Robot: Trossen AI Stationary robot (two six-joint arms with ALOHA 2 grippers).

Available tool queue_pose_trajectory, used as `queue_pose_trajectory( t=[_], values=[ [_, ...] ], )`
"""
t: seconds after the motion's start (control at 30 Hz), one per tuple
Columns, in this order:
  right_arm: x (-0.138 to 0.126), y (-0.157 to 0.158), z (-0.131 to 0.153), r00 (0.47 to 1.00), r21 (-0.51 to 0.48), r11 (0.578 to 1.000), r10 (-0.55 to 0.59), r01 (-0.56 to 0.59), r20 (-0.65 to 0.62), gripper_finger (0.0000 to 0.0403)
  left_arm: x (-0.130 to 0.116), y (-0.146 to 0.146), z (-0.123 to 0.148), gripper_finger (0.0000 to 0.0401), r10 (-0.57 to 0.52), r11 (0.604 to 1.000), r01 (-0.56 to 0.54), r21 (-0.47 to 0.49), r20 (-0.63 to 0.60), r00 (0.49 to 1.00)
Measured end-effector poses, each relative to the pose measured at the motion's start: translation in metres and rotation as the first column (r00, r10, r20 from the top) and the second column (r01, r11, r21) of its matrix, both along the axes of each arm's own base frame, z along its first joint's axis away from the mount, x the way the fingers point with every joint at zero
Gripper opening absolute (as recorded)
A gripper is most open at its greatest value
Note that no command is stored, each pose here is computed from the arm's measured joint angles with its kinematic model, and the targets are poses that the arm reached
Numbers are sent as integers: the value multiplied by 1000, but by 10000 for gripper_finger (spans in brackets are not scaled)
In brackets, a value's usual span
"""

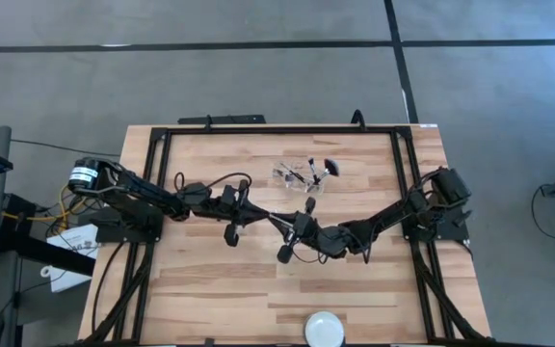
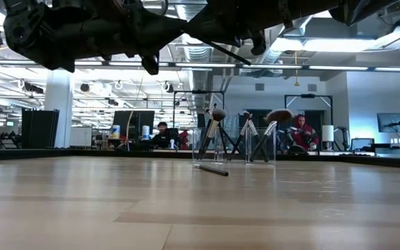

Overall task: Put items in baskets/containers
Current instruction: Put the black eyeshadow brush into the transparent organizer

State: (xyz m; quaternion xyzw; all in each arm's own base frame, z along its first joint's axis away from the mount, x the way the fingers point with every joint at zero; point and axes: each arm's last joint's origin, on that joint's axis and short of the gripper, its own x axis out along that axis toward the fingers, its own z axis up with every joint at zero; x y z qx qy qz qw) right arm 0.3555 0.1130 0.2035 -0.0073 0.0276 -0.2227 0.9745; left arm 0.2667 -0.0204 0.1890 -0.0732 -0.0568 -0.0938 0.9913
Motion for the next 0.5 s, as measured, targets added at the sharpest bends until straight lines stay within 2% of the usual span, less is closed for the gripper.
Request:
queue_pose_trajectory(
  t=[0.1, 0.2, 0.3, 0.37, 0.5],
  values=[
    [-4, 1, 6, 999, -57, 998, -24, 23, -27, 79, 1, 2, 0, 11, 67, 996, -68, 55, 12, 998],
    [-15, 1, 24, 987, -134, 980, -155, 147, -50, 107, 4, 7, -3, 10, 119, 989, -115, 95, -36, 992],
    [-31, 2, 38, 948, -240, 934, -299, 266, -112, 137, 12, 16, 3, 11, 150, 983, -145, 110, -42, 988],
    [-41, 1, 51, 932, -251, 918, -343, 307, -114, 156, 17, 24, 5, 11, 185, 973, -173, 151, -66, 981],
    [-59, 3, 70, 941, -215, 930, -324, 297, -102, 184, 32, 47, 23, 10, 298, 926, -275, 258, -53, 953]
  ],
)
